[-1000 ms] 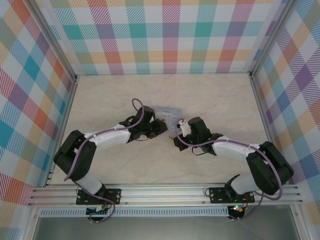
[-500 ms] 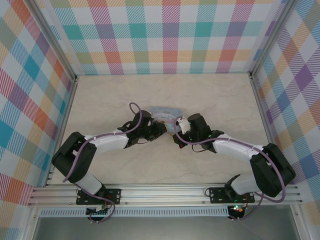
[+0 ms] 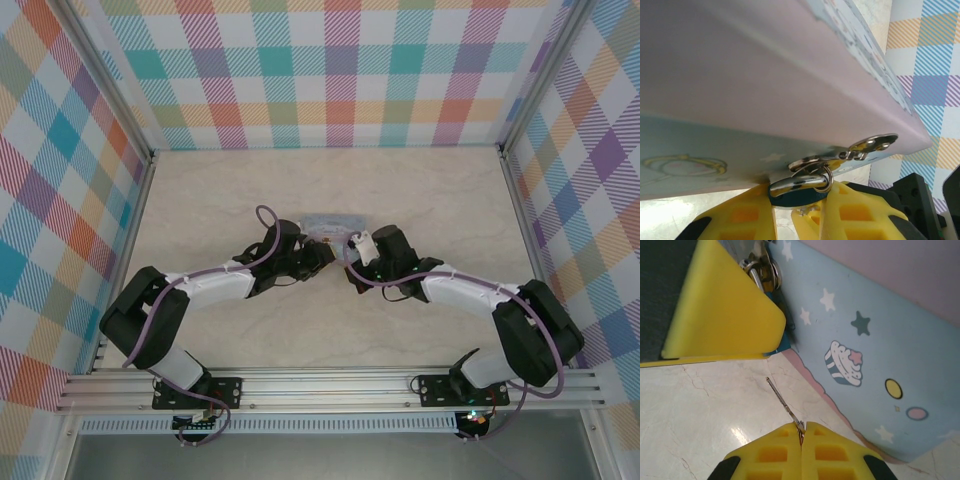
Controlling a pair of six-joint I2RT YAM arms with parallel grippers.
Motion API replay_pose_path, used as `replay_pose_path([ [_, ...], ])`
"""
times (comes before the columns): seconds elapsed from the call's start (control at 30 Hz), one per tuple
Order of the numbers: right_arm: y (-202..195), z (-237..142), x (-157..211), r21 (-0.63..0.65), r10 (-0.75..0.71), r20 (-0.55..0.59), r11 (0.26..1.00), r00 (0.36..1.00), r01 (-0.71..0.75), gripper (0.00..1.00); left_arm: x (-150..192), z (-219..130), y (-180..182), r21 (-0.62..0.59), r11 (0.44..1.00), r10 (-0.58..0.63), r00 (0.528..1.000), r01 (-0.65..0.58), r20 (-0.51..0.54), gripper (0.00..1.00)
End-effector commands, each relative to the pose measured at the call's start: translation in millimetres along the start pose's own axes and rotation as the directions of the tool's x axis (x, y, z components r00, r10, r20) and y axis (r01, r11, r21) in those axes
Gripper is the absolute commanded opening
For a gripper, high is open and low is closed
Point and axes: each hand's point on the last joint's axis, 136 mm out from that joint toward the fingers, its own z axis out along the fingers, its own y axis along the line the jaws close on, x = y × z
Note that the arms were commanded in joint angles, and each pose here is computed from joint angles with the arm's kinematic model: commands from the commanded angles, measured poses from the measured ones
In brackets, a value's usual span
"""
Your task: Unlock a padlock with a key
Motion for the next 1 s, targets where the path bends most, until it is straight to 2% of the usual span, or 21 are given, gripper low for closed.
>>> replay_pose_path([
  [0.0,1,4,-15,0.0,-0.021,0.037,1.0,0.999,0.021,0.05,-1,-11,-31,0.106,0.994,0.02,1.0,-0.022,0.015,0.15],
  [0.67,-4,3,-22,0.024,0.021,0.074,0.999,0.997,-0.023,0.05,-1,-10,-28,0.1,0.995,-0.012,1.0,0.01,0.015,0.13],
  [0.97,2,3,-29,-0.01,0.035,0.102,0.999,0.994,-0.034,0.05,1,-8,-24,0.092,0.996,-0.015,1.0,0.014,0.009,0.13],
])
